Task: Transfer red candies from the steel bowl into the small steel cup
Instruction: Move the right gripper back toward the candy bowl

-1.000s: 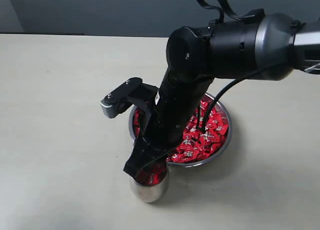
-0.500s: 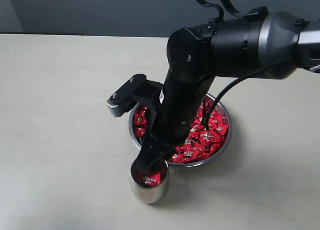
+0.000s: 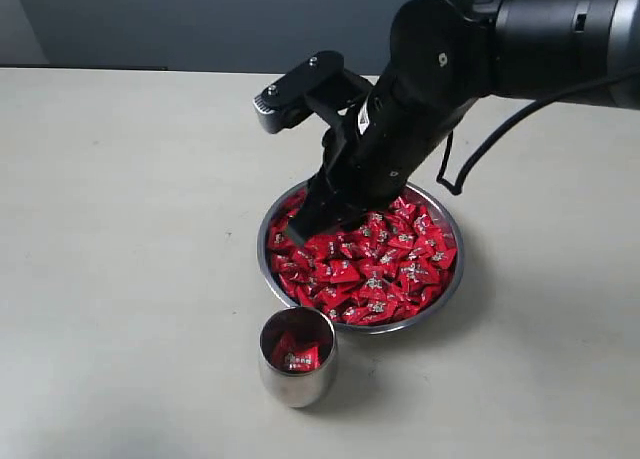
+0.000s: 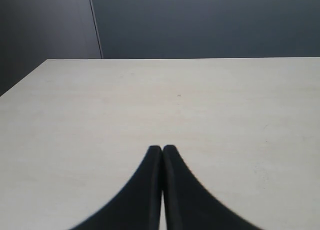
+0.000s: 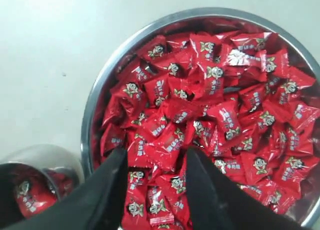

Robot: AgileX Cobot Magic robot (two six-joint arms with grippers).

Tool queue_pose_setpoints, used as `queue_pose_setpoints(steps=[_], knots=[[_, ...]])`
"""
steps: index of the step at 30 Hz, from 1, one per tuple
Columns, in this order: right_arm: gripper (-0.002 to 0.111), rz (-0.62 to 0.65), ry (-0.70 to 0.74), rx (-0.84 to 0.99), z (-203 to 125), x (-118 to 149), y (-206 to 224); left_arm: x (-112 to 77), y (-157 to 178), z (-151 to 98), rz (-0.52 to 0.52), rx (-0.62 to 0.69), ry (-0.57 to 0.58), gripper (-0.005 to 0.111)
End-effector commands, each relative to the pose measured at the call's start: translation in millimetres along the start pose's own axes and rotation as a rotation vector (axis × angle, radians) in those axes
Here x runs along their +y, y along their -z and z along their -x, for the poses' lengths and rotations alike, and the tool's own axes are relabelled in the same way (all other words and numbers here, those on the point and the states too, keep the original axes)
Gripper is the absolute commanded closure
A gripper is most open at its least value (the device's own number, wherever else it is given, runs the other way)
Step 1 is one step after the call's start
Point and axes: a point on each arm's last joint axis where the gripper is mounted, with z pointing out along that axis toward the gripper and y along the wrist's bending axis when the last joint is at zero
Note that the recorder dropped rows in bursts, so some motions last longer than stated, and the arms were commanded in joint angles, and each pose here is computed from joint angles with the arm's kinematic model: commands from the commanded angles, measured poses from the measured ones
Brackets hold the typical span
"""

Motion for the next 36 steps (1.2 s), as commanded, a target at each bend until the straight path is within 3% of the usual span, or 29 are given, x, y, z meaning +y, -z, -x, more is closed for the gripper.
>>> queue_pose_setpoints(steps=[1,8,13,22,36], knots=[[0.070,-0.048,0.016,-0.044,3.5,-9.3,5.3,0.1,0.0,-0.9,0.001,-0.002,0.002,0.106],[0.070,-0.113,0.050,-0.101,8.8,-15.0,6.1,0.1,0.0,-0.9,0.001,-0.002,0.002,0.106],[0.070,-0.262,0.060,-0.049,4.9,-38.6,-8.5,0.1,0.0,-0.9,0.001,-0.002,0.002,0.106],[0.070,-0.269,0.091,0.002,-0.3,-54.1,-36.0,0.1,0.0,-0.9,0.001,-0.002,0.002,0.106],[0.077,-0.268,0.118,0.030,25.4,-67.2,-10.8,0.1,0.0,-0.9,0.001,-0.002,0.002,0.106]])
